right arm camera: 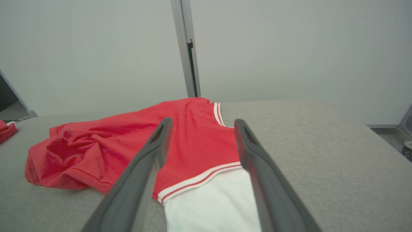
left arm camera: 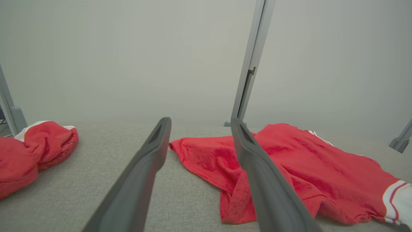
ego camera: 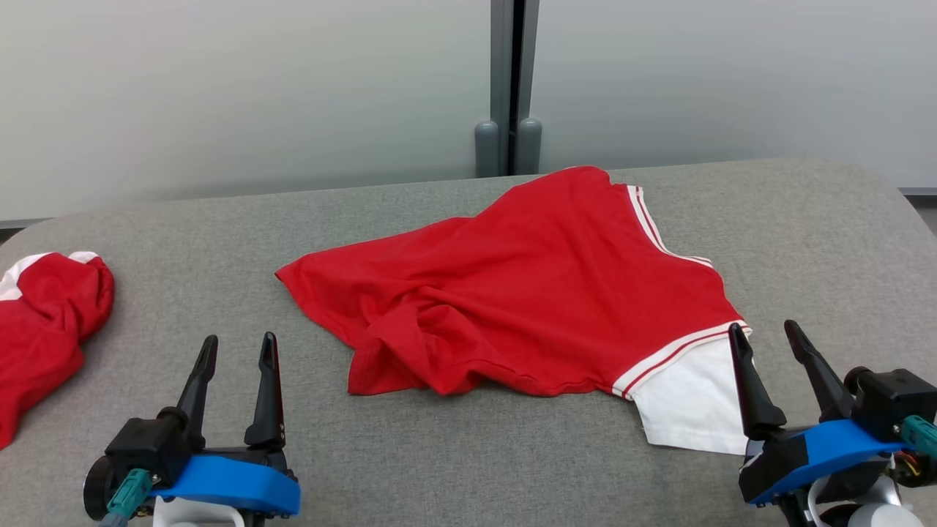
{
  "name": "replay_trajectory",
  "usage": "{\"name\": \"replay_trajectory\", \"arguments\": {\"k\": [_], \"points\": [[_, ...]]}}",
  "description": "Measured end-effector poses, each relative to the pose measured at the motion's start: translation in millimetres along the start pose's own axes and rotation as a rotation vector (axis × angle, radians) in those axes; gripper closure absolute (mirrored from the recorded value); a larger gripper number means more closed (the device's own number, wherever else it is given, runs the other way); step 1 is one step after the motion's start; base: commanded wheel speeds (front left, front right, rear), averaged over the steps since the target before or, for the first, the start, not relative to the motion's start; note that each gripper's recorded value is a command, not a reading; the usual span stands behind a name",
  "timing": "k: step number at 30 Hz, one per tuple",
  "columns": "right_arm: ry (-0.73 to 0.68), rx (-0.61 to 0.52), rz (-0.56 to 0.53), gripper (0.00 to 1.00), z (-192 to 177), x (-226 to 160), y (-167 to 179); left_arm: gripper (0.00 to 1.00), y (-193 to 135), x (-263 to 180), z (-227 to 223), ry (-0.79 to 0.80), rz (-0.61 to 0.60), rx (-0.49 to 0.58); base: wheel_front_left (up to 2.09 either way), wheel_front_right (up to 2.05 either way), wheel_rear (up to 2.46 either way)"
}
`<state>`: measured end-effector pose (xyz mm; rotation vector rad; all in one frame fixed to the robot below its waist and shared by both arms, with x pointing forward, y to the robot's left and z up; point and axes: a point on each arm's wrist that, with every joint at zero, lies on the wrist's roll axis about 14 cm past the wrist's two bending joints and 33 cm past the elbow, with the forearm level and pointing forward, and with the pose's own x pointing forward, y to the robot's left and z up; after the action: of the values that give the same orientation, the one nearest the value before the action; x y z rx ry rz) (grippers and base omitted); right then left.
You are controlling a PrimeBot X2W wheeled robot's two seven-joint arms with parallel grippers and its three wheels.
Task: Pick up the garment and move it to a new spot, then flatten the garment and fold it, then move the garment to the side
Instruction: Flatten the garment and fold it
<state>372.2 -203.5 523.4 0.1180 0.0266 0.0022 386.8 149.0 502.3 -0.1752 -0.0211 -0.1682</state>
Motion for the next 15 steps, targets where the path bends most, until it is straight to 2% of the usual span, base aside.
{"name": "replay_trajectory", "arguments": {"k": [5, 11, 15], "points": [[0.018, 0.008, 0.02, 0.0, -6.2, 5.3, 6.2, 0.0, -8.4, -3.0, -14.9, 0.069, -0.026, -0.016, 0.0, 0.0, 0.0], [0.047, 0.004, 0.02, 0.0, -16.7, 10.4, 5.2, 0.0, -48.9, 19.2, -42.0, 0.272, -0.136, -0.083, 0.0, 0.0, 0.0], [0.065, 0.004, 0.032, 0.0, -22.5, 16.3, 9.0, 0.0, -74.8, 38.0, -57.7, 0.428, -0.195, -0.087, 0.0, 0.0, 0.0]]}}
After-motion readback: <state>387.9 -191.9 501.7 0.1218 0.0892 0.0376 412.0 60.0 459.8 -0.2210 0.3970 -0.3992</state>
